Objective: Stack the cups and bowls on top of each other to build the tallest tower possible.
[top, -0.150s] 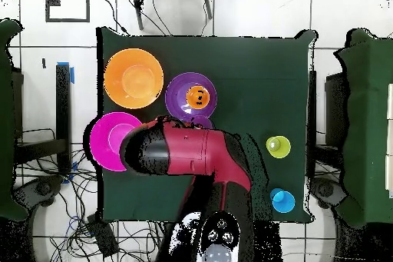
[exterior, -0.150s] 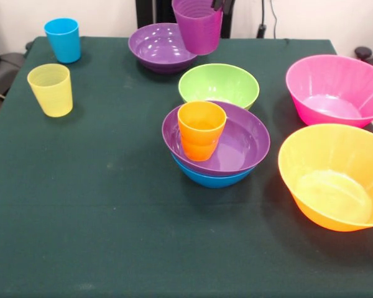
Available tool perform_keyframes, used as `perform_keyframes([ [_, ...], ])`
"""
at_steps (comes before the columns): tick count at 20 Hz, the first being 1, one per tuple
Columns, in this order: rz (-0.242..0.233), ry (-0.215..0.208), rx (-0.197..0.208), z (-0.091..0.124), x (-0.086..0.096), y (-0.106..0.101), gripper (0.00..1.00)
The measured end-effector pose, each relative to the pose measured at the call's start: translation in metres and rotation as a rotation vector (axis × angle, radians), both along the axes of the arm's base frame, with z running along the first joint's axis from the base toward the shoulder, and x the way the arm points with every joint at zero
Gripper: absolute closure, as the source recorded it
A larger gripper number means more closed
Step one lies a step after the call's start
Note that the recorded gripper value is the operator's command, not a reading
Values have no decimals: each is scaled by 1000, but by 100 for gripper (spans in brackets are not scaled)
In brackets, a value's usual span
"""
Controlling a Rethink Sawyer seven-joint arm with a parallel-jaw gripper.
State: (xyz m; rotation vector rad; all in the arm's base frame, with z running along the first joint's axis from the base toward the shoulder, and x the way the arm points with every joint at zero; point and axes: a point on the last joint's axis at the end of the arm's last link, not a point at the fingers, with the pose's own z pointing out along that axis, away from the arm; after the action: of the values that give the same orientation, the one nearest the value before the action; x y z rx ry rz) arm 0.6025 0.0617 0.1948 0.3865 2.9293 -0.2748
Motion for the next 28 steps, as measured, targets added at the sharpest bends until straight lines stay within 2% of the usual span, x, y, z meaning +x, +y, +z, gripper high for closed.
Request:
perform_keyframes([
  [4,6,0,0,0,0,4,100],
  [12,31,12,-1,-18,-3,16,100],
  [15,39,1,-3,-27,-2,17,100],
  [20,55,-48,-7,-43,2,15,100],
  [24,61,-69,-11,-53,1,13,100],
  [28,67,-63,-19,-63,-7,14,100],
])
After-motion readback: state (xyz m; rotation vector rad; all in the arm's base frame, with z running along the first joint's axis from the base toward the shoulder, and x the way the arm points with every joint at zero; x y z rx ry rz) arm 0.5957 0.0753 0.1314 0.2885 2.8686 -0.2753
